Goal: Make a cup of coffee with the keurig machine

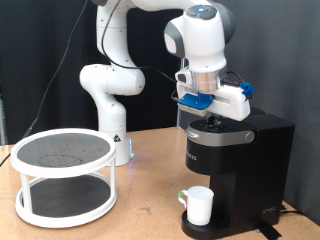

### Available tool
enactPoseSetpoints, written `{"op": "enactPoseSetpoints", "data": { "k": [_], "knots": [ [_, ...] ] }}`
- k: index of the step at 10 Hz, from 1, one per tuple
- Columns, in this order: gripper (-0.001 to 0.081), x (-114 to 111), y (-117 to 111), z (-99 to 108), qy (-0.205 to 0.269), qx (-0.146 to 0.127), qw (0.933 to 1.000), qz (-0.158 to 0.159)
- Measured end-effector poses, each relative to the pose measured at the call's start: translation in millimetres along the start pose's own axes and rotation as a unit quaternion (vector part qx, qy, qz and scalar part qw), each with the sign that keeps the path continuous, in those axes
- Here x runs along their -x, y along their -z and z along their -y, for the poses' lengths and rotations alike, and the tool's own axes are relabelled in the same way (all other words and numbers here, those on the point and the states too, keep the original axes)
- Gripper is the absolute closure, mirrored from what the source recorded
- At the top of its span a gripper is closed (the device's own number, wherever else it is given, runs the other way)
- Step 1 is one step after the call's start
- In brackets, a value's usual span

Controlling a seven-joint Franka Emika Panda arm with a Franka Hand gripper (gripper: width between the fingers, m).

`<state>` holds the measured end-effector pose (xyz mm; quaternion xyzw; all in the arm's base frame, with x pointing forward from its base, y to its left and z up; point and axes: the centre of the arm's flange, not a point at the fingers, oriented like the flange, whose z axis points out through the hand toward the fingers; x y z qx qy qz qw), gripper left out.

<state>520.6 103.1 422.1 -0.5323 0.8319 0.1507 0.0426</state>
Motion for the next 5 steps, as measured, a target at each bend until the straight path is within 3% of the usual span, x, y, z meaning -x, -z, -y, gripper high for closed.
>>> {"op": "enactPoseSetpoints", "data": {
  "k": [2,5],
  "knots": [
    [0.0806,3,2,-15,-0.008,-0.029,0.9991,0.029],
    [0.0806,1,29,-30,-0.024,-0.055,0.9962,0.063]
  ]
}}
